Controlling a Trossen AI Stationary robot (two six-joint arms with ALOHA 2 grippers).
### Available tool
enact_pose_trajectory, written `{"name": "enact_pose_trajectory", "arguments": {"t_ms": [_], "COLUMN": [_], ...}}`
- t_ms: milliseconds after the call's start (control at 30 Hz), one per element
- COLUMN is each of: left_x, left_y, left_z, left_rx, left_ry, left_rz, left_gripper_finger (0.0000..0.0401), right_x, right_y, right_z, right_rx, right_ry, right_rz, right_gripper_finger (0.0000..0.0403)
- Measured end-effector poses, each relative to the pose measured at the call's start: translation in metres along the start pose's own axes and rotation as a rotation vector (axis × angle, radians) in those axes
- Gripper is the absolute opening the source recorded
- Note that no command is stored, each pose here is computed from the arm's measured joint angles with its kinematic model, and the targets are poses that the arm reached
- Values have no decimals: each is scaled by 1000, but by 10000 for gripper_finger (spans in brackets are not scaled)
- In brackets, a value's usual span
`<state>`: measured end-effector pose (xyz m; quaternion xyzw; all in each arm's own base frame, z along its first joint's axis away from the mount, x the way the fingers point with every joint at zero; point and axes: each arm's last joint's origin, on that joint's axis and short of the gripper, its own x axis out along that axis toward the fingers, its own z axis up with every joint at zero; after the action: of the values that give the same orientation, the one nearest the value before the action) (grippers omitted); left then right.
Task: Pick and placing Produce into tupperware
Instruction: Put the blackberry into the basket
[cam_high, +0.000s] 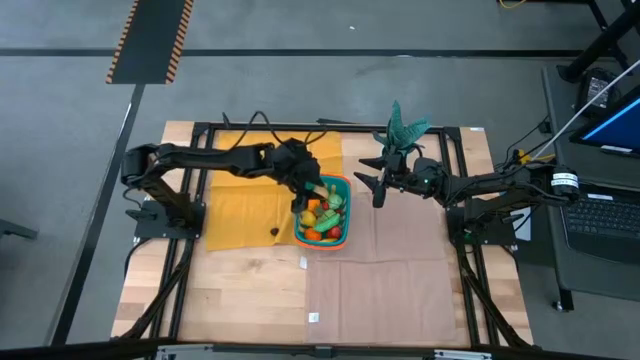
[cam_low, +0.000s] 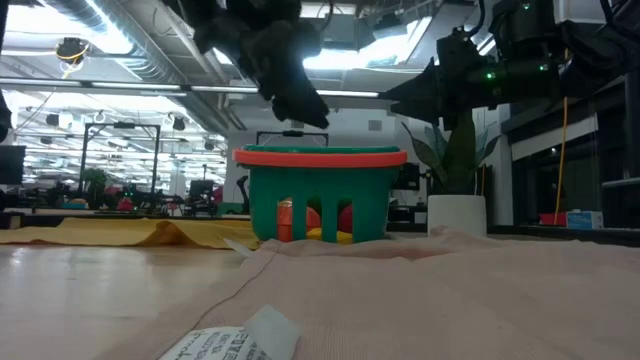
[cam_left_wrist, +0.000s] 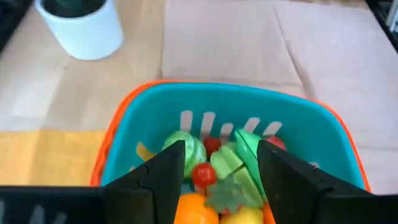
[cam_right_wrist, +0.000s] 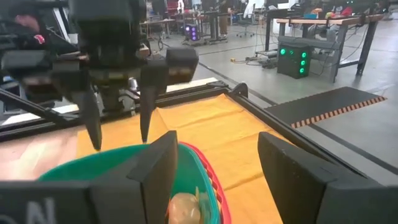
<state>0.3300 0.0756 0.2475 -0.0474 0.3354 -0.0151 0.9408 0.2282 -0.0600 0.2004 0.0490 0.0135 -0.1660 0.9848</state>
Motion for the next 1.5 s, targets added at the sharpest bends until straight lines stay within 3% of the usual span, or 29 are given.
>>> {"name": "enact_pose_trajectory", "arguments": {"t_ms": [267, 433, 600, 833, 1000, 1200, 1333, 1500], "left_x": [-15, -21, -19, -42, -68, -86, -86, -81], "left_y": [-3, -7, -17, -48, -68, -91, -103, -117], "left_z": [0, 1, -32, -90, -117, -139, -152, -160], "left_rx": [-5, 59, 72, 56, 11, -8, -65, -51], "left_ry": [31, 11, -9, -270, -349, -275, -202, -175], "left_rz": [34, 90, 176, 148, 180, 220, 258, 286], "left_gripper_finger": [197, 191, 194, 192, 189, 194, 191, 186], "right_x": [0, 0, -1, -3, -4, -8, -10, -11], "right_y": [0, 0, 3, 11, 22, 37, 44, 48], "right_z": [-4, -8, -13, -18, -19, -22, -22, -22], "right_rx": [-55, -56, -105, -100, -93, -75, -90, -86], "right_ry": [43, 83, 136, 189, 187, 209, 202, 196], "right_rz": [-3, 11, 127, 236, 285, 348, 376, 352], "right_gripper_finger": [225, 225, 225, 225, 225, 225, 225, 225]}}
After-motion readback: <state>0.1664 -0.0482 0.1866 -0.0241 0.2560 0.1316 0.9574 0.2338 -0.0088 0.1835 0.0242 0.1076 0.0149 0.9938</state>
